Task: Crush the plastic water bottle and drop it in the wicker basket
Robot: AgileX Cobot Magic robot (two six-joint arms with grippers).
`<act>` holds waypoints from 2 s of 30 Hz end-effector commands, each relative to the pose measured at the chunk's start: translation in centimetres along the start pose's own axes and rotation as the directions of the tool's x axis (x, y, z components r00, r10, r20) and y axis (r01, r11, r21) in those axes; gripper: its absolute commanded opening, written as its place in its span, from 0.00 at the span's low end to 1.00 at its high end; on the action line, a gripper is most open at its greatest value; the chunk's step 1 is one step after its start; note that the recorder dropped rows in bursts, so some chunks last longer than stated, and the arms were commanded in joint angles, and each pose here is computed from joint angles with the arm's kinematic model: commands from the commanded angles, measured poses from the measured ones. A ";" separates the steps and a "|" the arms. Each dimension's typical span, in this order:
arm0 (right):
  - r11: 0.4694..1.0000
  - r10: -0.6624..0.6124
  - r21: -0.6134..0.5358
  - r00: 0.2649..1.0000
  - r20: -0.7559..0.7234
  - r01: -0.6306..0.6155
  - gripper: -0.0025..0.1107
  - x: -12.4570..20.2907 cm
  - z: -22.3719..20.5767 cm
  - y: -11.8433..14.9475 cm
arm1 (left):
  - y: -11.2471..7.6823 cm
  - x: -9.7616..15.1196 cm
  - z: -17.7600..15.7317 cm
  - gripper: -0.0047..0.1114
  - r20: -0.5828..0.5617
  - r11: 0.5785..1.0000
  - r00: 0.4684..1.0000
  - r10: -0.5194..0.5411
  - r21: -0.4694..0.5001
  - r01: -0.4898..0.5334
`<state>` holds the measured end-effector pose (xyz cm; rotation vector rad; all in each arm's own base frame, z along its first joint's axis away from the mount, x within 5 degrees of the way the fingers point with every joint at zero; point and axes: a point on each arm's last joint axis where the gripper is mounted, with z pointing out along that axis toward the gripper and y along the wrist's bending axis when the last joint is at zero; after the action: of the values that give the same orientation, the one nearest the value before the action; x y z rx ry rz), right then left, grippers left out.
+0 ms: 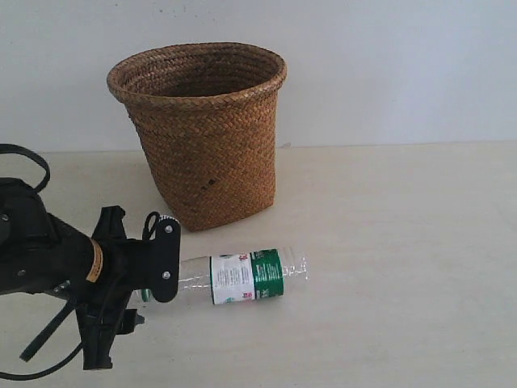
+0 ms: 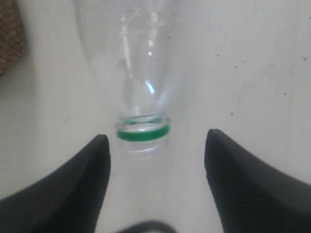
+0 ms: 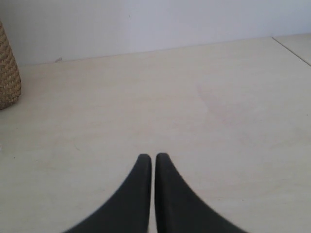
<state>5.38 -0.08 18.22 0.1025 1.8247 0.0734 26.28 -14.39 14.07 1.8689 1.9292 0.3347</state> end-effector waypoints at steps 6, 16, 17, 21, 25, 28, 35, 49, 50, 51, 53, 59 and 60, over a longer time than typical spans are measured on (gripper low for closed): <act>1.000 -0.008 0.003 1.000 0.012 0.008 0.02 -0.1 0.0 0.0 | -0.4 -0.1 1.2 0.50 0.018 1.000 1.000 -0.018 0.018 0.018; 1.000 -0.008 0.003 1.000 0.012 0.008 0.02 -0.1 0.0 0.0 | 0.7 -0.2 0.4 0.50 -0.029 1.000 0.999 -0.025 0.007 0.026; 1.000 -0.008 0.003 1.000 0.012 0.008 0.02 -0.1 0.0 0.0 | 0.9 -0.3 0.1 0.50 -0.017 0.999 0.999 -0.044 -0.006 0.044; 1.000 -0.008 0.003 1.000 0.012 0.008 0.02 -0.1 0.0 0.0 | 1.2 -0.5 -0.5 0.50 0.007 0.998 0.999 -0.049 -0.031 0.049; 1.000 -0.006 0.003 1.000 0.012 0.006 0.02 -0.1 0.0 0.0 | 1.2 -0.4 -0.4 0.50 0.005 0.998 0.999 -0.048 -0.027 0.048; 1.000 -0.006 0.003 1.000 0.012 0.006 0.02 -0.1 0.0 0.0 | 1.2 -0.5 -0.4 0.50 0.005 0.998 0.999 -0.048 -0.027 0.048; 1.000 -0.006 0.003 1.000 0.012 0.006 0.02 -0.1 0.0 0.0 | 1.3 -1.0 -0.4 0.50 0.050 0.998 0.998 -0.040 -0.047 0.042; 1.000 -0.007 0.003 1.000 0.012 0.007 0.02 -0.1 0.0 0.0 | 0.6 -1.2 1.6 0.50 0.062 1.000 0.998 -0.011 -0.014 0.012; 1.000 -0.007 0.003 1.000 0.012 0.007 0.02 -0.1 0.0 0.0 | 0.5 -1.2 1.8 0.50 0.063 1.000 0.998 -0.011 -0.011 0.011; 1.000 -0.007 0.003 1.000 0.012 0.007 0.02 -0.1 0.0 0.0 | 0.6 -1.2 1.9 0.50 0.070 1.000 0.998 -0.008 -0.014 0.009; 1.000 -0.007 0.003 1.000 0.012 0.007 0.02 -0.1 0.0 0.0 | 0.5 -1.2 2.1 0.50 0.068 1.000 0.998 -0.003 -0.009 0.003; 1.000 -0.007 0.003 1.000 0.012 0.007 0.02 -0.1 0.0 0.0 | 0.3 -1.2 2.4 0.50 0.066 1.000 0.998 0.022 -0.004 -0.021; 1.000 -0.007 0.003 1.000 0.012 0.007 0.02 -0.1 0.0 0.0 | 0.3 -1.2 2.4 0.50 0.066 1.000 0.998 0.022 -0.004 -0.021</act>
<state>5.38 -0.08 18.23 0.1039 1.8240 0.0746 27.58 -15.68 12.30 1.8797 1.8772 0.2844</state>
